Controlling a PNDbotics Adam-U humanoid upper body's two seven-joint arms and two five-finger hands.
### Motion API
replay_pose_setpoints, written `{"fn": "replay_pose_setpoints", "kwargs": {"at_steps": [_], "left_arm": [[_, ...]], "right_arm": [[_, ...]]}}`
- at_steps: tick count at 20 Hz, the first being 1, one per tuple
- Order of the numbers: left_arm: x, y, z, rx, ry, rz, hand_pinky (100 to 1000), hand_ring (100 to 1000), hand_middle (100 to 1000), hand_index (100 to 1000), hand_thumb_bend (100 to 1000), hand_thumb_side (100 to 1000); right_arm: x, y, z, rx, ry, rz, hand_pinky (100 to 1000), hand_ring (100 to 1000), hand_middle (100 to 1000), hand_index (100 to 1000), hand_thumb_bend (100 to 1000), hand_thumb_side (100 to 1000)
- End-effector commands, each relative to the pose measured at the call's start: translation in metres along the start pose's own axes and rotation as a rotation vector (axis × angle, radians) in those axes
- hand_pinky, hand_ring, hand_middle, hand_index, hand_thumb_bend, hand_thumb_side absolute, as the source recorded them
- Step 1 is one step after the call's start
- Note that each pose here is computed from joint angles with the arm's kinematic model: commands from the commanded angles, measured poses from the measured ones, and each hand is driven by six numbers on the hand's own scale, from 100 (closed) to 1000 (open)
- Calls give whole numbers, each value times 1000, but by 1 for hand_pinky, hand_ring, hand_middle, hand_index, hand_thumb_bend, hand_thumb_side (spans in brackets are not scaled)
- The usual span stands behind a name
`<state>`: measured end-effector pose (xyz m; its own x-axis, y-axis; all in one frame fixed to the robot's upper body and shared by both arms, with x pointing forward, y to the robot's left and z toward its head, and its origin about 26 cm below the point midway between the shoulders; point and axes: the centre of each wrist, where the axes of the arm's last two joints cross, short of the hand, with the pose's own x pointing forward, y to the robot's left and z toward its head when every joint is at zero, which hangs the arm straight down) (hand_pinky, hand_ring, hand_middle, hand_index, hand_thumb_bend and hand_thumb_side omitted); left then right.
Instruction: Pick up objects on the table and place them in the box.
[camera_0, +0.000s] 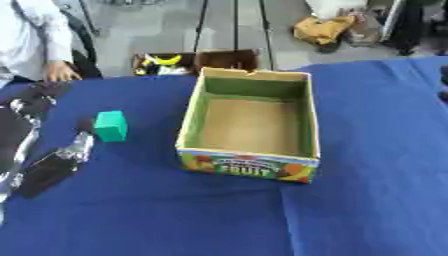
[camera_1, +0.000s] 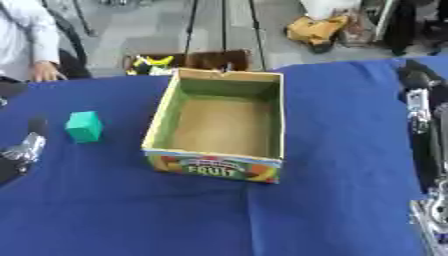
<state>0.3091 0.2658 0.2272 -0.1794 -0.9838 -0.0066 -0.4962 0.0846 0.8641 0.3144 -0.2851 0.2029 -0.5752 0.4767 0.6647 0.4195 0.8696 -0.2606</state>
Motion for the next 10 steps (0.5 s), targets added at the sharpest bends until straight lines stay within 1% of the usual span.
{"fn": "replay_pose_setpoints", "kwargs": {"at_steps": [1, 10], "left_arm": [[0, 9, -1, 22, -13, -18, 670, 781, 829, 952, 201, 1000], [0, 8, 0, 20, -6, -11, 668, 780, 828, 953, 202, 1000]], "right_arm": [[8, -4, -6, -6, -40, 10, 864, 901, 823, 915, 100, 1000], [9, -5, -6, -7, -41, 11, 864, 901, 823, 915, 100, 1000]]}}
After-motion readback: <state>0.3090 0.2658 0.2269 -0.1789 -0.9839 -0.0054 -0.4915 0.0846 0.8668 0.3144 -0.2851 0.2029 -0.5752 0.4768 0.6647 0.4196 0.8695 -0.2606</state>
